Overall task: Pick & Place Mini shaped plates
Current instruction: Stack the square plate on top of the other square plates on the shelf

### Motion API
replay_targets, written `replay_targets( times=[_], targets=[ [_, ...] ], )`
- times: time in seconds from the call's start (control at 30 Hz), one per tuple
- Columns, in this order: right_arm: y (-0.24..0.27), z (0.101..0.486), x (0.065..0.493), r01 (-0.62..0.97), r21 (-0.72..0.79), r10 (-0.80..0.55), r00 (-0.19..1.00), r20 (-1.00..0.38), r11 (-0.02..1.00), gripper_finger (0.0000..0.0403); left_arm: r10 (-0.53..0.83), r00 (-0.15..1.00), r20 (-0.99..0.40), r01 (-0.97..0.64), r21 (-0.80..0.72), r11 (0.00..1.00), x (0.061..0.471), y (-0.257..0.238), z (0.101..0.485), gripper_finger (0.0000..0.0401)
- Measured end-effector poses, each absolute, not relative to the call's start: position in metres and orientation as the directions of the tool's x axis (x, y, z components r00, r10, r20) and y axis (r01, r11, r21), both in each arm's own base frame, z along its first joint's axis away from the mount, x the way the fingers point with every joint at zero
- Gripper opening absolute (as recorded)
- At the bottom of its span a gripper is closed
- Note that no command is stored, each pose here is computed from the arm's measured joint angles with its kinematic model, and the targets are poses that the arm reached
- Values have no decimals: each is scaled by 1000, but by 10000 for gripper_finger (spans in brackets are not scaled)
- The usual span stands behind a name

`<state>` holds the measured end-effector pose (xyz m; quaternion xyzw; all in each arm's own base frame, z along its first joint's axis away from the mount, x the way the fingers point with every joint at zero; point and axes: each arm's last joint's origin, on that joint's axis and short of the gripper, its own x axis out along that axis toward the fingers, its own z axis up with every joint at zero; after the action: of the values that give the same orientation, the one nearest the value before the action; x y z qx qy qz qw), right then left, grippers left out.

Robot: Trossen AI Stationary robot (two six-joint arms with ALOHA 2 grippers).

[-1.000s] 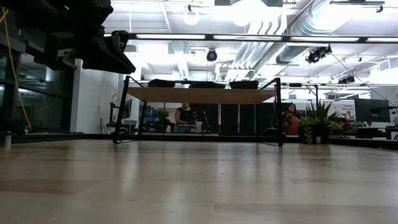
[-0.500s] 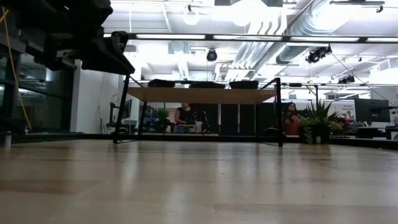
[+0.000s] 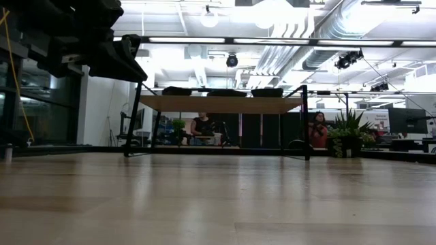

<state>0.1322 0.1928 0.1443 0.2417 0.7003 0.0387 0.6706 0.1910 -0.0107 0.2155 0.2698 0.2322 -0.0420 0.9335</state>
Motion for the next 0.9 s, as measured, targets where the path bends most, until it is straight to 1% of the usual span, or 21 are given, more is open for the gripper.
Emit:
replay_targets(
  times=[0.4, 0.5, 0.6, 0.73, 0.9],
  targets=[
    [193, 144, 132, 292, 381, 392, 21, -920, 877, 19, 47, 889, -456, 203, 484, 851, 191, -11, 216, 46],
    [193, 144, 132, 293, 380, 391, 22, -920, 877, 38, 47, 889, -456, 203, 484, 851, 191, -11, 216, 46],
    [193, 144, 133, 304, 377, 387, 29, -921, 875, 67, 47, 889, -456, 203, 484, 851, 191, -11, 216, 46],
    [195, 145, 134, 302, 385, 384, 67, -921, 872, 102, 47, 889, -456, 203, 483, 852, 191, -11, 216, 46],
    [197, 145, 131, 297, 385, 383, 69, -921, 874, 117, 47, 889, -456, 202, 482, 853, 191, -11, 216, 46]
  ],
)
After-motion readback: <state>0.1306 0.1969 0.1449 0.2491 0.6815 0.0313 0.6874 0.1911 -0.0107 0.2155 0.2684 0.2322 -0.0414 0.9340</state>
